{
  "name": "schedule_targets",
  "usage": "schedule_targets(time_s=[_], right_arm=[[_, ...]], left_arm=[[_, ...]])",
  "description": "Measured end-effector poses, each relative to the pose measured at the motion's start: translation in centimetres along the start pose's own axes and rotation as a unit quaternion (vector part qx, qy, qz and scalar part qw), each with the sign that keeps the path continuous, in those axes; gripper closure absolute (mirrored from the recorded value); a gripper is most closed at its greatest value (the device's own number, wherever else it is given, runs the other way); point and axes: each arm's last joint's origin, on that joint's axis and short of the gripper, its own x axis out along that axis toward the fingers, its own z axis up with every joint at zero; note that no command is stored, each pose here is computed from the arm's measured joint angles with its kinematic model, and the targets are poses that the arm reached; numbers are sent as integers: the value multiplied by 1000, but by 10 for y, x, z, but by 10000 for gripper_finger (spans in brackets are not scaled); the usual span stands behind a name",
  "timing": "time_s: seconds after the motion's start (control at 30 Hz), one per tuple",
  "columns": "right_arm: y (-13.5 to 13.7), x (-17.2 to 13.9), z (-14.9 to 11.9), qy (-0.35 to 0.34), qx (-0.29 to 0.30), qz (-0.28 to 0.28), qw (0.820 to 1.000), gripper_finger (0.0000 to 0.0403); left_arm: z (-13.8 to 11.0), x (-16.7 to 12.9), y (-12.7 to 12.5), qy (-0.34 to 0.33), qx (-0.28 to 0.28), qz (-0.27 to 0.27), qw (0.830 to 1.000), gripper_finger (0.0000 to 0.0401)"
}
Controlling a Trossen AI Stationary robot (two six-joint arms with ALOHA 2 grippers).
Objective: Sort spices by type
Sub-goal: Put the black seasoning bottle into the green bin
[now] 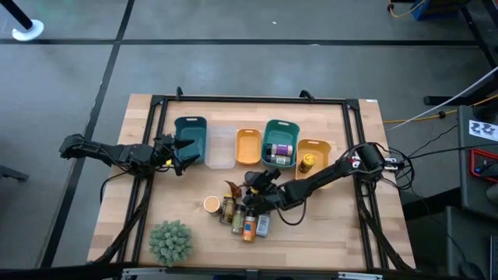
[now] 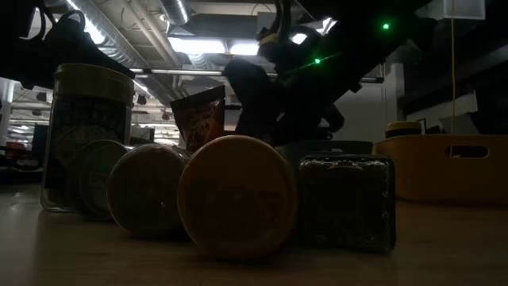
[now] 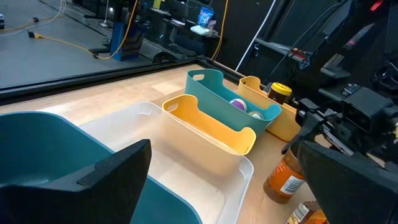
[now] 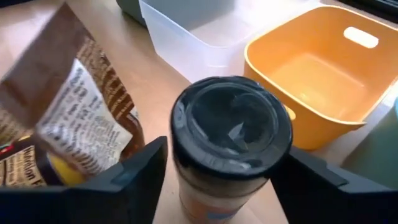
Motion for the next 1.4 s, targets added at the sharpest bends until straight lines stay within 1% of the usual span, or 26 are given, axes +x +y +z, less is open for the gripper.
schedule_targets(time_s=[0.17, 0.27, 0.37, 0.5, 0.63, 0.8, 0.9, 1.07, 1.23, 1.3, 1.4], right_arm=[[0, 1, 0, 7, -19, 8, 1000, 199], [1, -1, 2, 9, -41, 15, 999, 203], [0, -8, 7, 31, -56, 43, 997, 203], [-1, -20, 28, 59, -77, 54, 994, 197], [-4, -38, 52, 90, -128, 30, 987, 199], [-6, -61, 89, 124, -199, 4, 972, 202], [-12, -68, 111, 133, -224, -7, 965, 197], [-35, -62, 134, 168, -267, -45, 948, 200], [-72, -43, 144, 237, -301, -94, 919, 197], [-86, -34, 149, 265, -304, -97, 910, 197], [-104, -19, 157, 287, -302, -83, 906, 196]], left_arm=[[0, 0, 0, 0, 0, 0, 1000, 12], [0, 0, 0, 0, 0, 0, 1000, 12], [0, 0, 0, 0, 0, 0, 1000, 12], [0, 0, 0, 0, 0, 0, 1000, 12], [0, 0, 0, 0, 0, 0, 1000, 12], [0, 0, 0, 0, 0, 0, 1000, 12], [0, 0, 0, 0, 0, 0, 1000, 12], [0, 0, 0, 0, 0, 0, 1000, 12], [0, 0, 0, 0, 0, 0, 1000, 12], [0, 0, 0, 0, 0, 0, 1000, 12], [0, 0, 0, 0, 0, 0, 1000, 12]])
